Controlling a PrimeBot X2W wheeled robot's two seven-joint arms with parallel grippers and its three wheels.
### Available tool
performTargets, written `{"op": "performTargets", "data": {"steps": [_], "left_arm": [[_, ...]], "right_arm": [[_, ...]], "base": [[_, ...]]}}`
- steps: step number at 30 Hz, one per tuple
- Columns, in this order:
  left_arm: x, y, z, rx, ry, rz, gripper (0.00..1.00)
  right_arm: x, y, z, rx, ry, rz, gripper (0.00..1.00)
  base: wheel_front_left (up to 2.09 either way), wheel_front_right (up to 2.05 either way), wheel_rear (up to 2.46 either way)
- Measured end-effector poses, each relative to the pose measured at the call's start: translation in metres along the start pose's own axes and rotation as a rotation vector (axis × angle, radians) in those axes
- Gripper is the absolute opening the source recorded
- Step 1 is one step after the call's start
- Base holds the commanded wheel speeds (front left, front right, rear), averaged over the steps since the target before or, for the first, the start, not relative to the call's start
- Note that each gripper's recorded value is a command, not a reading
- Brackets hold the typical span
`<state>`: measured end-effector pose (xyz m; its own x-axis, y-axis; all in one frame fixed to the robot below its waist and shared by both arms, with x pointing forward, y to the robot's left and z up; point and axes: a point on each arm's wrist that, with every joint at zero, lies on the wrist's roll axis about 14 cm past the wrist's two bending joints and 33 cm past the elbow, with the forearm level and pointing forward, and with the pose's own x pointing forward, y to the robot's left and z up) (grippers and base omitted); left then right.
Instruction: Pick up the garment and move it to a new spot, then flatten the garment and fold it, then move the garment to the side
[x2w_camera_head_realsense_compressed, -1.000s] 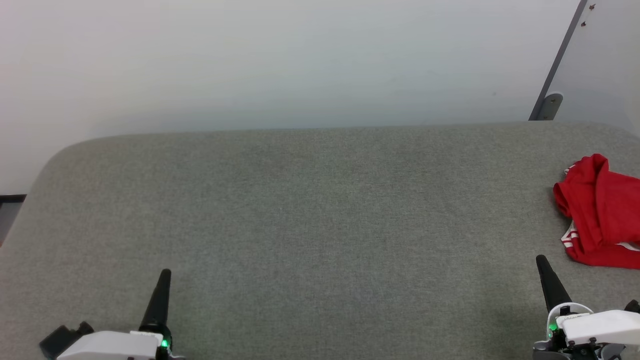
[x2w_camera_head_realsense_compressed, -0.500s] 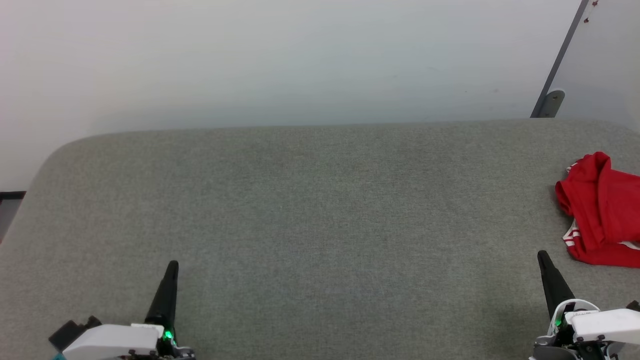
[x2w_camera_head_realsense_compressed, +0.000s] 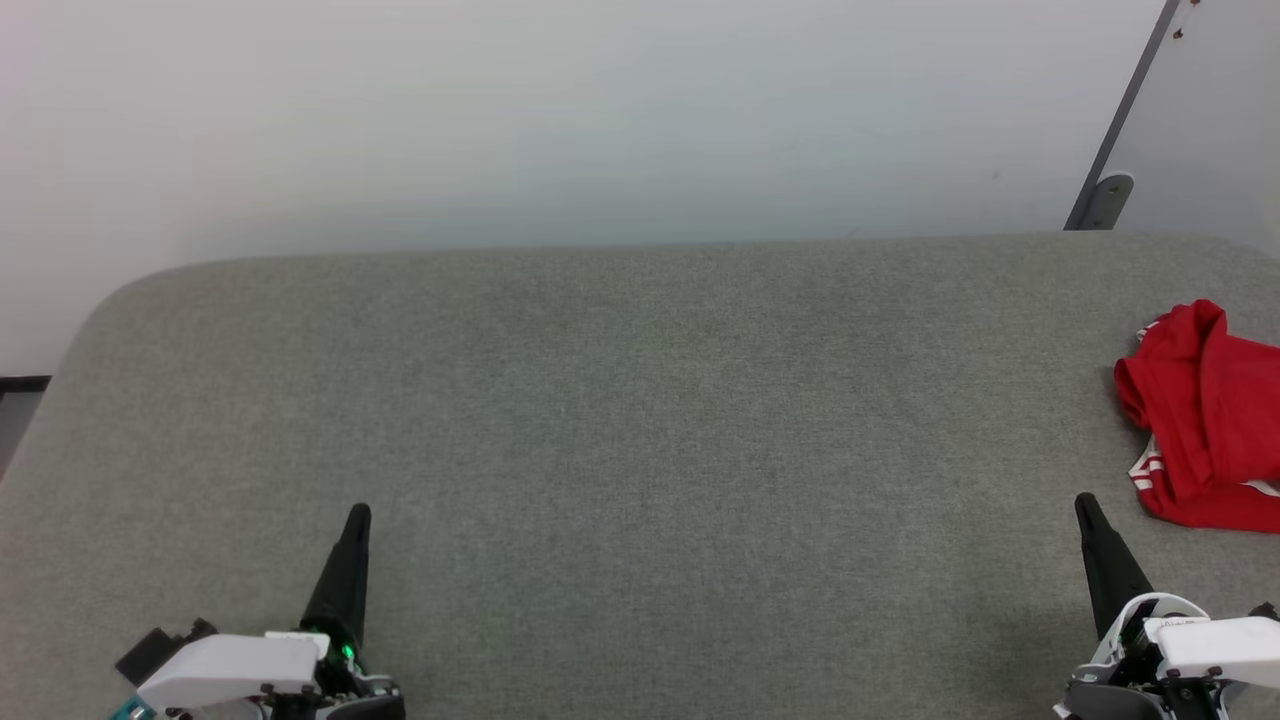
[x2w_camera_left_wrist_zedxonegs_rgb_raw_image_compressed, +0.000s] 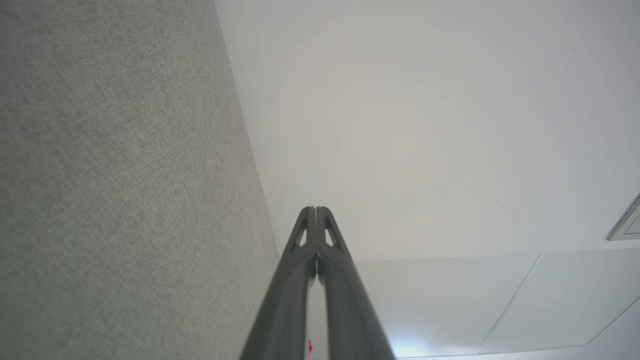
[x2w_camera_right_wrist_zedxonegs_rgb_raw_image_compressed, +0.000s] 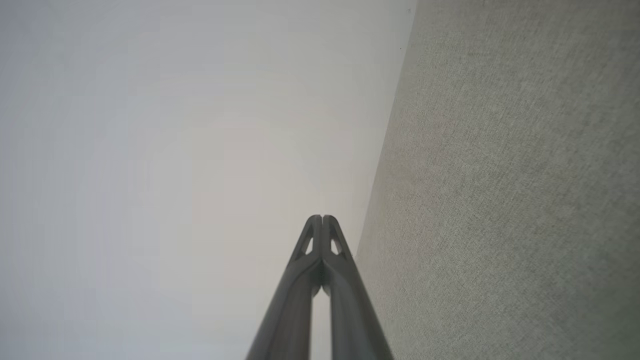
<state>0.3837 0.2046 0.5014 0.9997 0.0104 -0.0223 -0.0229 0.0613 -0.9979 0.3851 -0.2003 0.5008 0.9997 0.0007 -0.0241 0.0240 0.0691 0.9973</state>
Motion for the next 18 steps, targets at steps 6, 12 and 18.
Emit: {"op": "performTargets", "data": {"steps": [6, 12, 18], "left_arm": [[0.0026, -0.0023, -0.0028, -0.036, 0.006, -0.008, 0.0], [0.004, -0.0033, -0.0053, -0.066, 0.011, -0.013, 0.0], [0.004, -0.0034, -0.0053, -0.066, 0.011, -0.013, 0.0]], "right_arm": [[0.0008, 0.0011, 0.0008, 0.043, -0.003, 0.006, 0.0], [0.002, 0.0031, 0.0009, 0.07, -0.003, 0.014, 0.0], [0.0033, 0.0052, 0.0008, 0.071, -0.003, 0.02, 0.0]], "base": [[0.0, 0.0, 0.0], [0.0, 0.0, 0.0], [0.0, 0.0, 0.0]]}}
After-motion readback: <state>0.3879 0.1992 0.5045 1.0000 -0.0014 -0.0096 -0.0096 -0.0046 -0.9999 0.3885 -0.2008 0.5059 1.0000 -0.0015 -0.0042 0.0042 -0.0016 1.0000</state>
